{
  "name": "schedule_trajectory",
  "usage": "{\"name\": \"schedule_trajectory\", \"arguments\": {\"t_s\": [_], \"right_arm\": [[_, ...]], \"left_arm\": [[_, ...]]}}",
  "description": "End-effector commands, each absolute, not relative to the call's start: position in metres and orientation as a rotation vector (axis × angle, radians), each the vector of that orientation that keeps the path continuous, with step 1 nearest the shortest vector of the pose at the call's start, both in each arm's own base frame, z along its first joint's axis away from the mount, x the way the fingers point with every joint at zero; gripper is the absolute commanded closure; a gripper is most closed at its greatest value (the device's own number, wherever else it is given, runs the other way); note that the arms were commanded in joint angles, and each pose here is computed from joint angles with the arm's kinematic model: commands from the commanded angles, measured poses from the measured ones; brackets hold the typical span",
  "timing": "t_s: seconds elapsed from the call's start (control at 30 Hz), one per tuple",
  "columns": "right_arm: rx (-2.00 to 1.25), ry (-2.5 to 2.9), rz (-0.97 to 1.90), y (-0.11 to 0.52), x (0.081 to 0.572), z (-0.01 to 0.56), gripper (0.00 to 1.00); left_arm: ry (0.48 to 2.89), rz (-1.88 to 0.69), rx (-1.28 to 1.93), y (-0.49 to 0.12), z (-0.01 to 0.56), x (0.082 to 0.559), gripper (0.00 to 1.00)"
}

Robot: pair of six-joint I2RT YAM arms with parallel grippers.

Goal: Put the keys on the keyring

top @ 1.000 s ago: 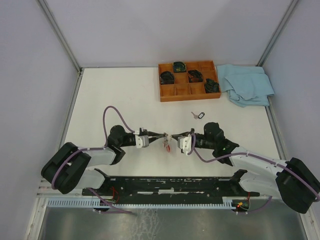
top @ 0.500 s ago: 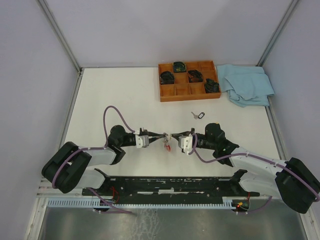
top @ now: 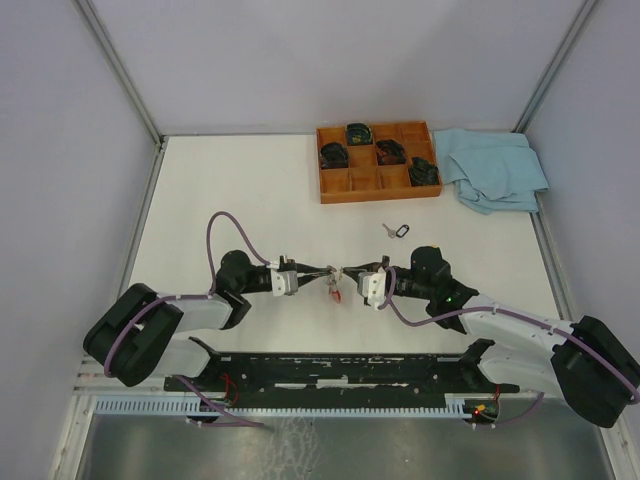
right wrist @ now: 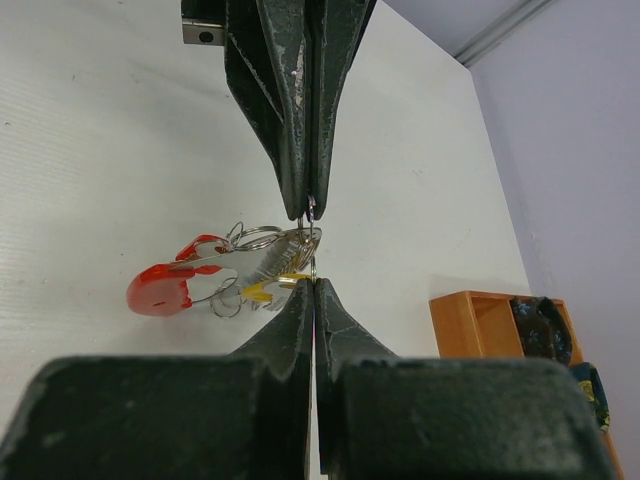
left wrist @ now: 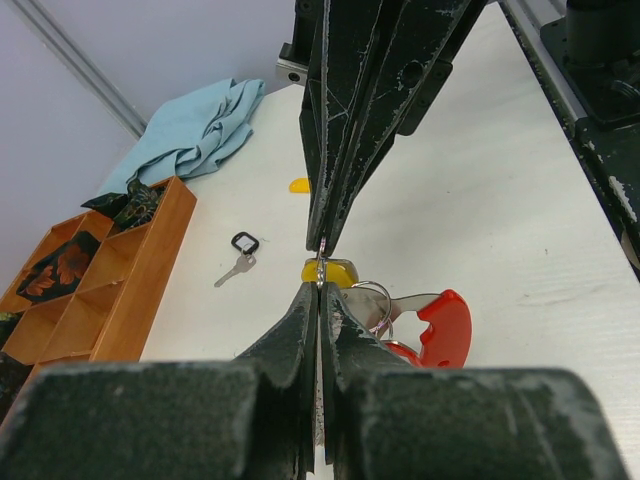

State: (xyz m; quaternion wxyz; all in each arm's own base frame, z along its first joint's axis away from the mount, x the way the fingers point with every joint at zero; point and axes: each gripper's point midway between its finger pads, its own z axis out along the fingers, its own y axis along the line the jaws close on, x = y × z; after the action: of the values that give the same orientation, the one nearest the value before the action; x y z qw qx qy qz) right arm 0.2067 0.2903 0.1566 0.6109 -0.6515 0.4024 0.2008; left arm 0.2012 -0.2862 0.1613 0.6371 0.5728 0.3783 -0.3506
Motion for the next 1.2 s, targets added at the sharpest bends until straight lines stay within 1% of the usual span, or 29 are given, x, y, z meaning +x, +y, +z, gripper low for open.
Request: {"name": "schedule_trajectory", "arguments": {"t_s": [0.0,1.17], "right_arm": [[-1.465,0.872,0.484,0.2958,0.2043,0.1762,0.99],[-1.457,0.872,0.541,0.3026,0.2007,0.181,0.99]], "left_arm": [[0.772,-0.791,1.306,-0.2896,0.1805,0.1993,0.97],[0.762,-0.801,1.31,-0.2903,0.1812,0.1974,0.97]]}}
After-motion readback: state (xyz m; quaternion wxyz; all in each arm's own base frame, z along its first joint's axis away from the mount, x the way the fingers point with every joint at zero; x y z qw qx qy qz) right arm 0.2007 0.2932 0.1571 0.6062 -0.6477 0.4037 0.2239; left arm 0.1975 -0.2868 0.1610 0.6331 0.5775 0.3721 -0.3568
